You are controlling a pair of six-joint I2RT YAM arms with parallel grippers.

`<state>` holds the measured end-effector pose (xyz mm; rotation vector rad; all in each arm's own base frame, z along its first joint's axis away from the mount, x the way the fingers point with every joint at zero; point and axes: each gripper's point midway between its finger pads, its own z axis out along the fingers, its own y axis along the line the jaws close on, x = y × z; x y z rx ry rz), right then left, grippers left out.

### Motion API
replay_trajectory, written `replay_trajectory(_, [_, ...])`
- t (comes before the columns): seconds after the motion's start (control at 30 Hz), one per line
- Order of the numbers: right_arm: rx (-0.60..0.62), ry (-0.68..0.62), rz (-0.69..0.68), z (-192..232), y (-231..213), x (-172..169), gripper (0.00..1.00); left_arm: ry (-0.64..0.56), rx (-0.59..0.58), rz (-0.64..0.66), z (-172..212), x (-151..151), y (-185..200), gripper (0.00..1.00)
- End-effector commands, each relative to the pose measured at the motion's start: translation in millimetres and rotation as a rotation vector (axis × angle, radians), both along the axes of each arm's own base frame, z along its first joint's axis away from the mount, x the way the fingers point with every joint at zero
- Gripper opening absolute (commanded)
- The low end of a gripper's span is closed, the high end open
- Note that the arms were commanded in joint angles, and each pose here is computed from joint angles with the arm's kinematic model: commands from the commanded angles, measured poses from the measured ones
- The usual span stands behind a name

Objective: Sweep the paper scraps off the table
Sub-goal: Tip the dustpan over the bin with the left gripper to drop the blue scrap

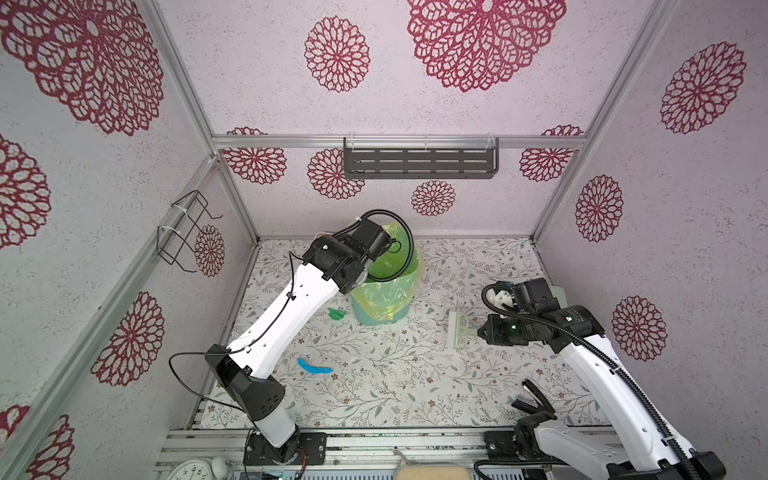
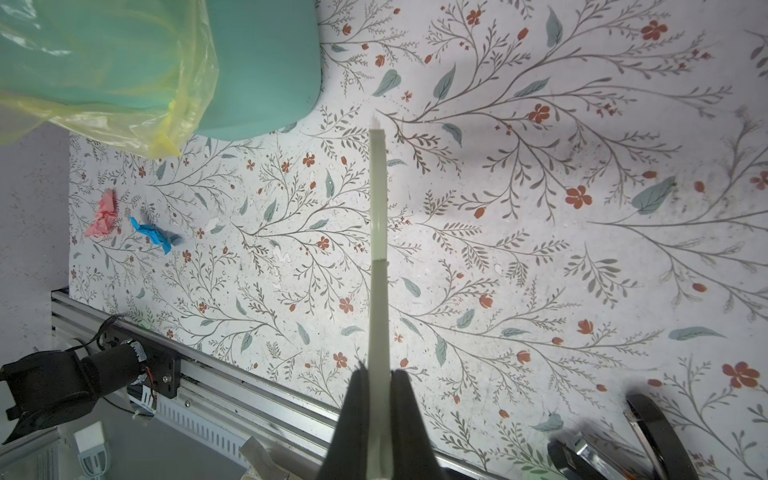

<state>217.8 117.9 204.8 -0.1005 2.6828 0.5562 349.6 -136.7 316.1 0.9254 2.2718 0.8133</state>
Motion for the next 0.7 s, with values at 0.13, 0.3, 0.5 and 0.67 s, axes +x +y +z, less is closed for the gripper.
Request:
replay_trajectory(0.13, [0.024,-0.02,0.032,6.1,4.5,1.3,0.0,-0.055,0.223,-0.049,-6.0,1.2,-6.7,0.08])
replay_trajectory(0.3, [0.046,-0.009,0.049,2.5,9.1,0.0,0.0,-0.112,0.358,-0.079,-0.7,0.4,-9.3,0.08])
replay_trajectory(0.5, [0.049,-0.002,0.071,2.8,13.4,5.4,0.0,-0.178,0.487,-0.108,8.9,1.4,-8.3,0.08])
replay_trajectory(0.67, [0.062,-0.001,0.075,1.4,16.3,7.9,0.0,-0.199,0.514,-0.11,14.4,-0.2,-4.9,0.08])
